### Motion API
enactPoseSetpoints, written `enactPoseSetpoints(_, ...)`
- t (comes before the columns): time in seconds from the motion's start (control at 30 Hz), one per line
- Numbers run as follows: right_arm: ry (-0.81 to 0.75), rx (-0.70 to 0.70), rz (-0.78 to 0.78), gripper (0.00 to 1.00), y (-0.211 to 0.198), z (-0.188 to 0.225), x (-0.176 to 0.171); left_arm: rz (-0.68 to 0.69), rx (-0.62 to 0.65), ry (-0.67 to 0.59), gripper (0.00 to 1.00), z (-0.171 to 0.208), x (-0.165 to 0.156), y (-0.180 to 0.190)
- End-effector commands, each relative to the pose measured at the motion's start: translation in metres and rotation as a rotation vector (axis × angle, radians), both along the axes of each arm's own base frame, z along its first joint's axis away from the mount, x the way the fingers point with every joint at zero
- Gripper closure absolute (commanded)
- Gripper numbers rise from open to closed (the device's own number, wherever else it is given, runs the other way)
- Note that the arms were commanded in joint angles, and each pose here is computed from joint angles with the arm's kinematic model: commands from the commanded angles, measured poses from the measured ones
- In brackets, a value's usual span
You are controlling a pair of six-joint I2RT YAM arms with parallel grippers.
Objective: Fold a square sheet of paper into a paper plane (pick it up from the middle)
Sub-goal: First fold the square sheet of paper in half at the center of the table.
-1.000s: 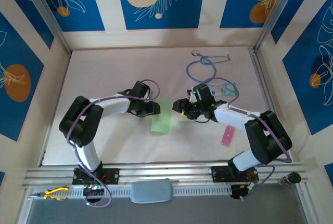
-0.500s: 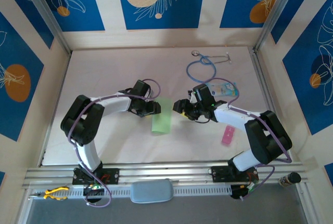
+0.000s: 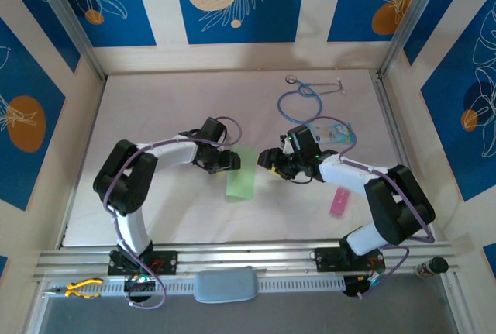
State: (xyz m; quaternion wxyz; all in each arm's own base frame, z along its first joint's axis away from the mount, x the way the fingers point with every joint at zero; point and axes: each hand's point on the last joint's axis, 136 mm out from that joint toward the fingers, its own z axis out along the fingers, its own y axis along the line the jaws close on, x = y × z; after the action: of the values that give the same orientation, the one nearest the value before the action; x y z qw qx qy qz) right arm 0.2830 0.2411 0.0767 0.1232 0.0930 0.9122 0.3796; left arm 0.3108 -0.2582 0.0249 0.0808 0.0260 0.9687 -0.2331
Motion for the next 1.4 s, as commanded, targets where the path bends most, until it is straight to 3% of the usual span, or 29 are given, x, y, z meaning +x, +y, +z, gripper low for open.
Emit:
enactPoseSetpoints(0.0,0.017,-0.021,-0.004,0.39,-0.002,-0.003,-0.001,0.004,0.117,0.04,0.44,-0.032,-0.007,0.016)
enactPoseSetpoints(1.37,0.033,-0.034,-0.004,0.38,-0.005,-0.007,-0.003,-0.038,0.188,0.06,0.42,-0.054,-0.012,0.016)
